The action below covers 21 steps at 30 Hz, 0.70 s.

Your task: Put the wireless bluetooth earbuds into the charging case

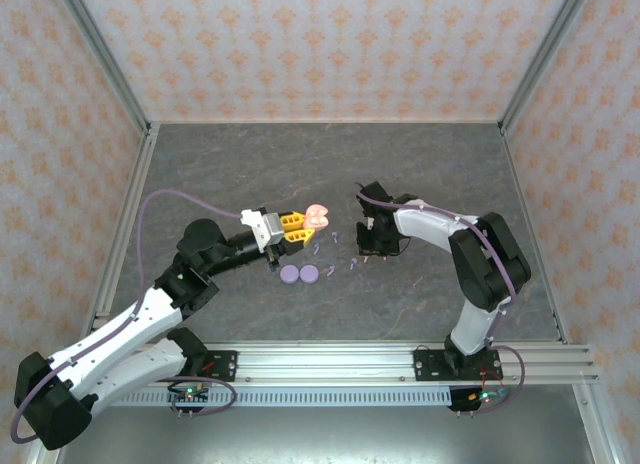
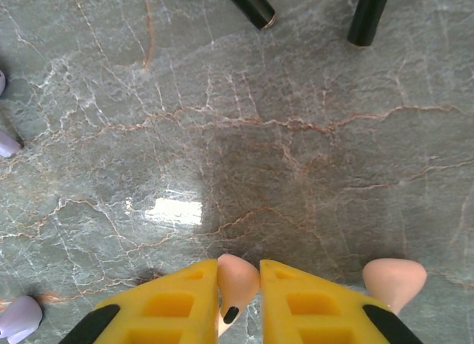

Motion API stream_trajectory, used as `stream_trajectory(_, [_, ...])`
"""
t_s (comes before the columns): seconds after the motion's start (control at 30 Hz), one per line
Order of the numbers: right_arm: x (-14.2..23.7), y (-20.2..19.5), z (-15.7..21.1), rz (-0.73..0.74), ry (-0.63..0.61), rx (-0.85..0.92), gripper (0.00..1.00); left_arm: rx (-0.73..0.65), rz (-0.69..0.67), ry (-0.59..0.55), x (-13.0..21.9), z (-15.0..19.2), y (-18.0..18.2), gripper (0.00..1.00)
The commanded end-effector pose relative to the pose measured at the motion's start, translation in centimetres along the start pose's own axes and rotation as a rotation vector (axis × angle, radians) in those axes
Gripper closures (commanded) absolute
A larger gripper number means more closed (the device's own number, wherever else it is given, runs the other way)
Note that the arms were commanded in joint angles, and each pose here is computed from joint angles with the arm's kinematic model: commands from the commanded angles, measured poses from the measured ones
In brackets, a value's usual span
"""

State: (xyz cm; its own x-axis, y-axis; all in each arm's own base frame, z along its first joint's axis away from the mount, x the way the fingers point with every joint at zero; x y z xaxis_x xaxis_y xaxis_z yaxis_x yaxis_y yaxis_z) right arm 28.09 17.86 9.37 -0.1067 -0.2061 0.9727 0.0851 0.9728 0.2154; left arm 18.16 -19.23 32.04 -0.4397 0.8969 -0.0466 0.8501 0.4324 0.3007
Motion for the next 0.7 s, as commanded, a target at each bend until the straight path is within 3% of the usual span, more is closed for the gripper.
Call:
stream_trajectory(0.0, [0.5, 0.5, -0.1, 0.001, -0.003, 0.006, 0.81, -0.032, 0.021, -0.026, 0.0, -1.0, -0.2, 1.0])
stream_trajectory(0.3, [0.7, 0.3, 0.2, 0.012, 0.012, 0.011, 0.72, -0.031, 0.022, -0.019, 0.0, -1.0, -0.2, 1.0])
stream_trajectory(0.67, [-0.5, 0.3, 0.6, 0.013, 0.045, 0.011, 0.71, -0.028, 0.025, -0.009, -0.2, -0.9, -0.1, 1.0])
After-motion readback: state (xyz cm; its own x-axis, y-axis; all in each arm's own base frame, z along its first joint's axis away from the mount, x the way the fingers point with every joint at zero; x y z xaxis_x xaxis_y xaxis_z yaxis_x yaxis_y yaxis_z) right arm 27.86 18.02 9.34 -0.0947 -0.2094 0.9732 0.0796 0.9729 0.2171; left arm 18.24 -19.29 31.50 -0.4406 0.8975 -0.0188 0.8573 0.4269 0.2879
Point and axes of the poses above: each hand's point on the last joint's axis, 136 mm out from that joint toward the fingers, its own x axis back along the fingers, its own y axis along the line the jaws close on, z = x × y, the point moved 7 cm from there along x, back along the fingers, and after that the axes turned 8 degrees about -x, right-handed, at the moved point
